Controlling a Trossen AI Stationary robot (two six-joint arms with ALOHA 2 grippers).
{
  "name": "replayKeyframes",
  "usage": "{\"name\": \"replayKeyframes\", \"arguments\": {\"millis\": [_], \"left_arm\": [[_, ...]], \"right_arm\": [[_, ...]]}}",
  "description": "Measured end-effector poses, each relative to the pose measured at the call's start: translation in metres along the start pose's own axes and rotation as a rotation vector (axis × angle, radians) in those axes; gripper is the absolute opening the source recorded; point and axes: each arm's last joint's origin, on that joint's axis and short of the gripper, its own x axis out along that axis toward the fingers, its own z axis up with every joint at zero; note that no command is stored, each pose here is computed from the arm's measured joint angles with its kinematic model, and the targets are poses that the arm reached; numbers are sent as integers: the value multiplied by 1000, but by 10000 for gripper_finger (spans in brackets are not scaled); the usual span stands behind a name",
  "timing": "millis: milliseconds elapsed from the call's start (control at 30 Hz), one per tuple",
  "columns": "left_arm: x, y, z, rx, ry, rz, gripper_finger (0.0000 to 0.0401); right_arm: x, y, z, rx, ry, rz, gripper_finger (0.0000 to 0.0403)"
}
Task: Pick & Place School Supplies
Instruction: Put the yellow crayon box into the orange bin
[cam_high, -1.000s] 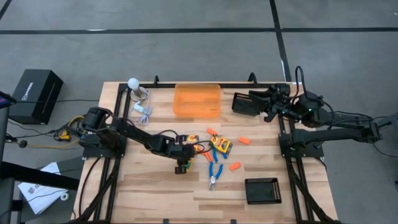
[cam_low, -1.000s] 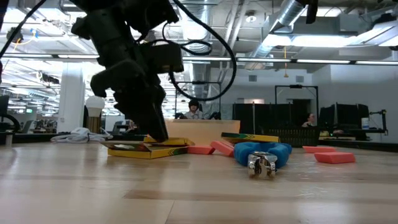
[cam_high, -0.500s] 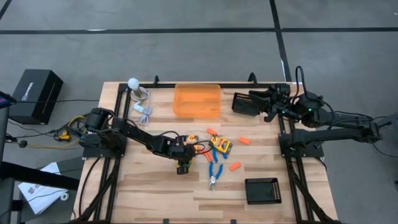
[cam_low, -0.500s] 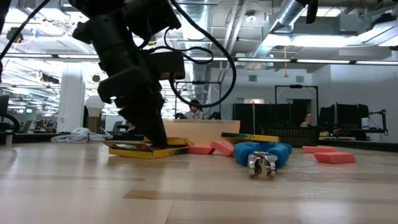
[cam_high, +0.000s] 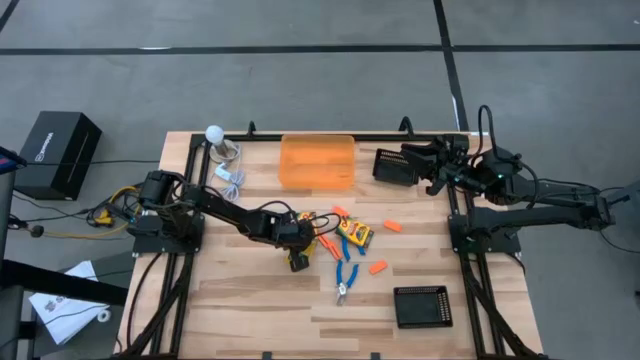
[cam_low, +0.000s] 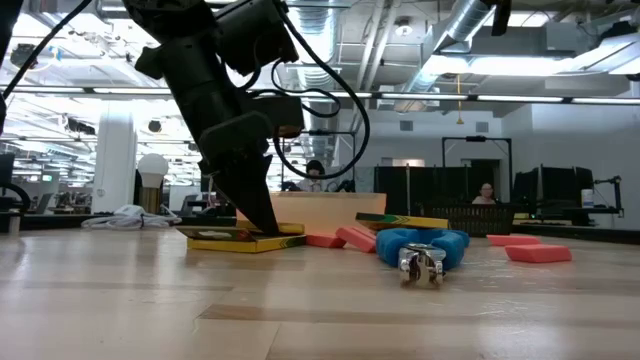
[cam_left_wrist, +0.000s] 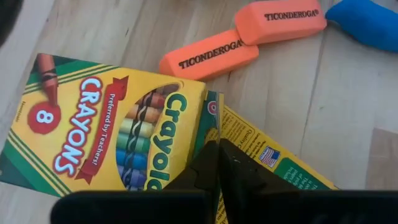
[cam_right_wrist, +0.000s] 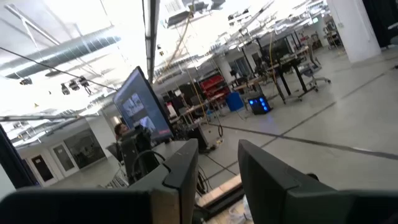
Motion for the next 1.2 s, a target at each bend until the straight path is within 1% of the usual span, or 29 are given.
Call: {"name": "replayKeyframes", "arguments": {"millis": [133, 300, 433, 500, 667, 933, 1200], "left_arm": [[-13, 0, 6, -19, -41, -31, 1], [-46, 1, 34, -60, -185, -87, 0], [-72, 10, 57, -96, -301, -90, 0], [-80, 16, 64, -103, -335, -72, 0], [-94, 41, 81, -136, -410, -22, 0], [-107, 84, 106, -137, -487, 84, 0], [-108, 135, 111, -175, -489, 197, 0]], "right_arm": [[0, 2, 4, -3, -39, 16, 107], [0, 2, 5, -15, -46, 18, 107], [0, 0, 5, -20, -53, 8, 107], [0, -1, 6, -22, -56, 3, 107], [1, -2, 8, -24, -70, -4, 107], [1, -3, 10, -23, -93, -7, 107], [1, -3, 10, -23, -94, -6, 107]]}}
